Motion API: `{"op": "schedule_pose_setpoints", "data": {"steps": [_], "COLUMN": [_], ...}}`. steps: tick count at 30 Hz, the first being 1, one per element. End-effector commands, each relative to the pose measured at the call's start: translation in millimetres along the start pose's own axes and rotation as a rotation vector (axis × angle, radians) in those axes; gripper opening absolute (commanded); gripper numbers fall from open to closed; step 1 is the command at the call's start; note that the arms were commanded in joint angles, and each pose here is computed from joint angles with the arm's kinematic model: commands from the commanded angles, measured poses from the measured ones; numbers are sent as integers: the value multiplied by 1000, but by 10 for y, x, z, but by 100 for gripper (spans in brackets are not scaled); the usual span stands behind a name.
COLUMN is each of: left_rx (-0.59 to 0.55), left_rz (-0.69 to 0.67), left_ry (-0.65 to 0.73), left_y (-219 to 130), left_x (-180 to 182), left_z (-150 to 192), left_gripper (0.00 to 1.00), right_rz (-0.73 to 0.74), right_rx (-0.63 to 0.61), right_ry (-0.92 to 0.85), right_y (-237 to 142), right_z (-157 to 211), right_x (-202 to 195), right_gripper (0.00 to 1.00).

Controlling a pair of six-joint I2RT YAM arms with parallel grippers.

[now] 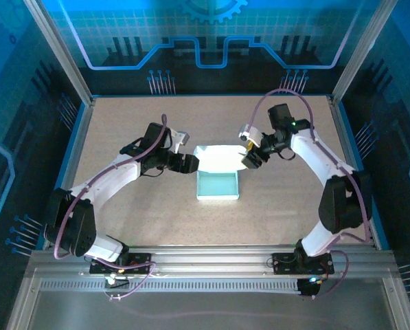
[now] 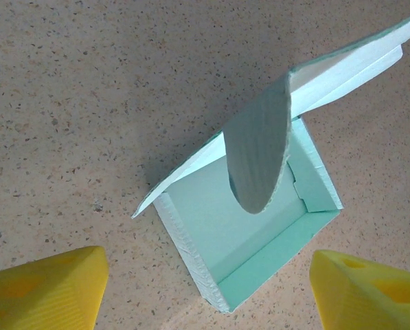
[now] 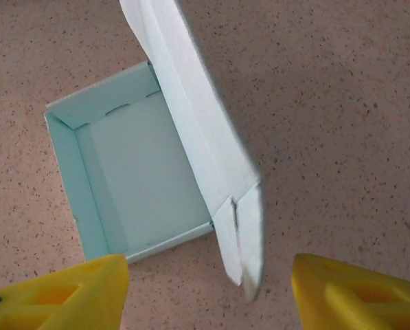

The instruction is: Fold the paper box

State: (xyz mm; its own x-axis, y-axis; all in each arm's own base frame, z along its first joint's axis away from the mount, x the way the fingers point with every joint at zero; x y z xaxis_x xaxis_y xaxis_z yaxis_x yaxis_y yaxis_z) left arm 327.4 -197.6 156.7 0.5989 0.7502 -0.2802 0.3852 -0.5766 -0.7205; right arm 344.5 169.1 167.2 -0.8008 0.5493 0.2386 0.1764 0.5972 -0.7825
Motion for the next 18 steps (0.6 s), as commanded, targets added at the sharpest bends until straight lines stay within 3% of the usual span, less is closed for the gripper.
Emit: {"op": "schedule_pose_setpoints", "data": {"steps": [1,6,12,18], "left_rx": [-4,-9,-7,-9], "left_rz": [21,21,21,26], "left_ry": [11,4,3,1], "left_y": [-68,-72,-63,-55], "left_x": [-36,-31,-30,-34], "left_z": [-11,-13,-6,-15], "left_gripper": [78,78,78,78], "right_rz": [-95,-122,-152,-170], "right_rx": [37,69,104,124], "right_ry": [-43,-42,-41,-38], "right_y": [-19,87,181,235], "right_z": [2,-24,11,18], "right_x": [24,-72,-82,-61], "right_gripper": [57,32,28,19]}}
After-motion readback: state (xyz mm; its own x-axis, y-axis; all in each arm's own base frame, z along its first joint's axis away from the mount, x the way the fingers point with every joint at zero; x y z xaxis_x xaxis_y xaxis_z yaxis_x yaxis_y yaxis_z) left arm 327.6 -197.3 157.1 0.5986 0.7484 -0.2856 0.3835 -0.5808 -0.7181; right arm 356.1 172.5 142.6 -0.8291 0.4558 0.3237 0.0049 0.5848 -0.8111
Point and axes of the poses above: each hand's point on the last joint's axis, 136 mm out from that joint toward the fingers, its own y axis out along the fingers, its own x axis along the line the jaws close on, z = x × y, the point moved 1 cm from there along -y, back along the fingers, and after that the axes turned 15 degrees about y, right-handed, at the moved point
